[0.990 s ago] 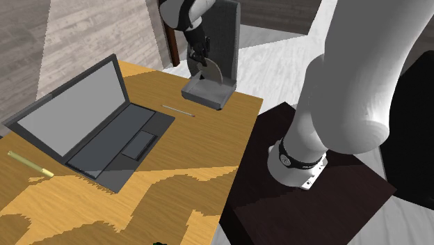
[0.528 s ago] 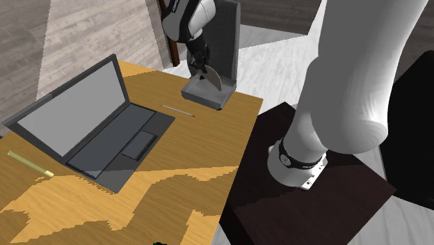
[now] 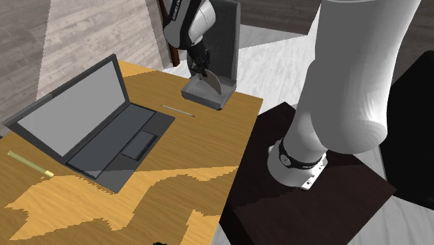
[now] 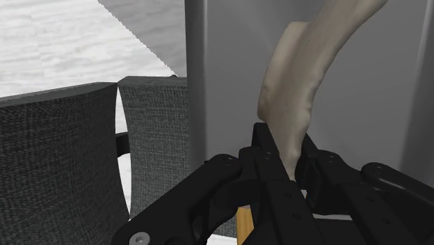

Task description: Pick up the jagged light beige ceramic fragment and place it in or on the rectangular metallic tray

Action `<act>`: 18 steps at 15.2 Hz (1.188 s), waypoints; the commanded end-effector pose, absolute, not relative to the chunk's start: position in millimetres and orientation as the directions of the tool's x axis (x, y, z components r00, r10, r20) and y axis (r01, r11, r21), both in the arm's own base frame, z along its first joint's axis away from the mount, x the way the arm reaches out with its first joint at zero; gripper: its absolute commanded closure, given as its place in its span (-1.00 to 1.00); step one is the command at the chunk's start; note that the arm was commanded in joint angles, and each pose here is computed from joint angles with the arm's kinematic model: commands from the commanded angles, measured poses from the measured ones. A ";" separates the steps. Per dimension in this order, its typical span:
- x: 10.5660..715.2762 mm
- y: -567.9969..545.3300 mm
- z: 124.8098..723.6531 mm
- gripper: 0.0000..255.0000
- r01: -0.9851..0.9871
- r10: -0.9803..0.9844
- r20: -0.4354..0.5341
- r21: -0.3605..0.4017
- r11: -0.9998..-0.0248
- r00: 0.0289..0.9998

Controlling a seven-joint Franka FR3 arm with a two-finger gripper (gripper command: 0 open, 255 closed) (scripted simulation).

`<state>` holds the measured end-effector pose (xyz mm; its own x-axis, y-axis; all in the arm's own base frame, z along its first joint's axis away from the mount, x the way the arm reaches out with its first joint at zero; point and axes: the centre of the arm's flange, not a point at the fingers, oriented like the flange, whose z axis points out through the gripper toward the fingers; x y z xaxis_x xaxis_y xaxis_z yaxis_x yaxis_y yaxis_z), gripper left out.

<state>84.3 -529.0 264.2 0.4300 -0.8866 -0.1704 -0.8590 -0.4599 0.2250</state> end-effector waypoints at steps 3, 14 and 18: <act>84.3 -529.0 264.2 -1.00 -0.859 -0.887 -0.170 0.225 -0.460 0.430; 98.1 -531.4 312.2 -1.00 -0.859 -0.887 -0.170 0.225 -0.460 0.430; 98.2 -531.4 312.1 -1.00 -0.859 -0.887 -0.170 0.225 -0.460 0.430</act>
